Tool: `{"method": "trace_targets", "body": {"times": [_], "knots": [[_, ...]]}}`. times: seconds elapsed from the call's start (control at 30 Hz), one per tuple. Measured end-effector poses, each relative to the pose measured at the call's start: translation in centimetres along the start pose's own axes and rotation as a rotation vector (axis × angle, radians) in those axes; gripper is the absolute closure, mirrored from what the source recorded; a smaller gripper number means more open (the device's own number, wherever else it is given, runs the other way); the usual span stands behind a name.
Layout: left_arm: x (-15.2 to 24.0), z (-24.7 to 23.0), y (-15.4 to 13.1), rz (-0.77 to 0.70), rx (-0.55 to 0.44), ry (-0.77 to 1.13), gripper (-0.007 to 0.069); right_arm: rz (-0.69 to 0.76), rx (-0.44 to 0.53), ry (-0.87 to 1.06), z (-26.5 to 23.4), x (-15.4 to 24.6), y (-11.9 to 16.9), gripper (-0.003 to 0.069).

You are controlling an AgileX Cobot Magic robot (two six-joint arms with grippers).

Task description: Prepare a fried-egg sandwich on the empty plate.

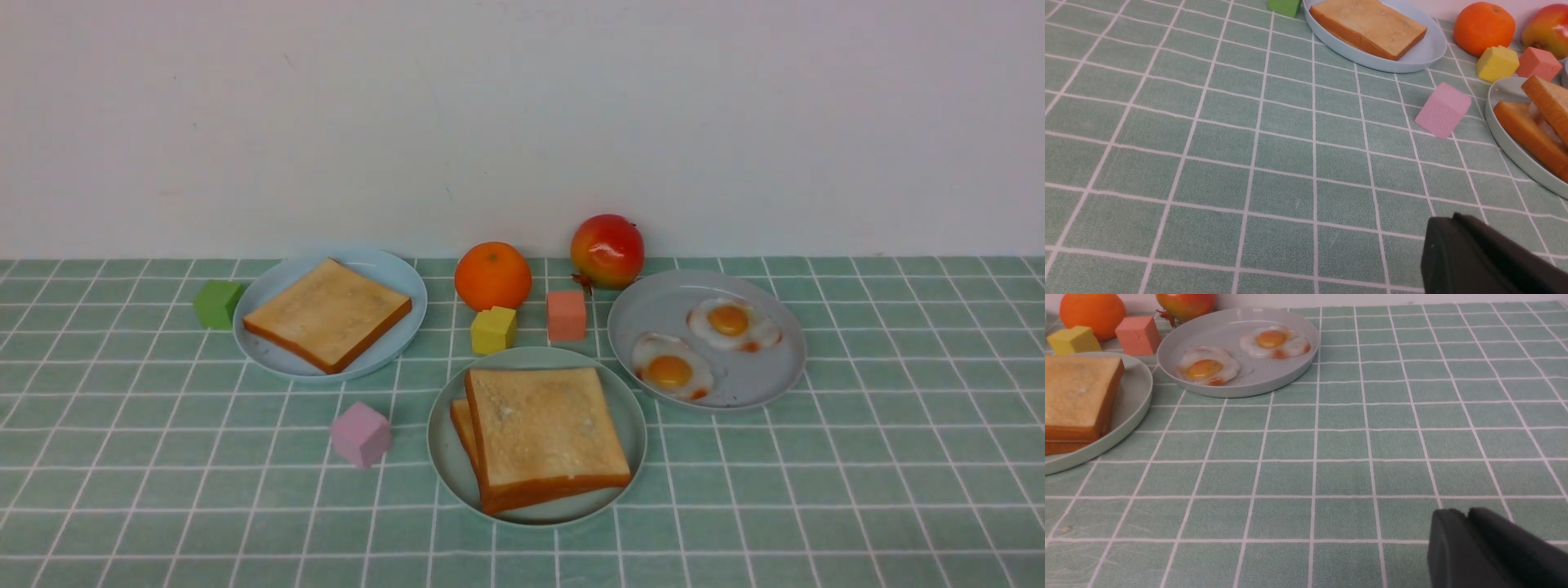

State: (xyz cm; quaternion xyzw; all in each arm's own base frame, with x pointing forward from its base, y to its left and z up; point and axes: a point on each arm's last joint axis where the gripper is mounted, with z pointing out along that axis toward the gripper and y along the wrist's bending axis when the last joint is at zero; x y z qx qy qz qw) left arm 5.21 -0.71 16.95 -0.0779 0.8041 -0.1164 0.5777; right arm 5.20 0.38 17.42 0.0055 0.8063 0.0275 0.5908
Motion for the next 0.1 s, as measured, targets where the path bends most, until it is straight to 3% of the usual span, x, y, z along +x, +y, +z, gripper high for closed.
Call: {"method": "trace_targets", "body": {"times": [0.1], "knots": [[0.0,0.0,0.0,0.0,0.0,0.0,0.0625,0.0,0.0,0.0,0.0,0.0,0.0,0.058]]}}
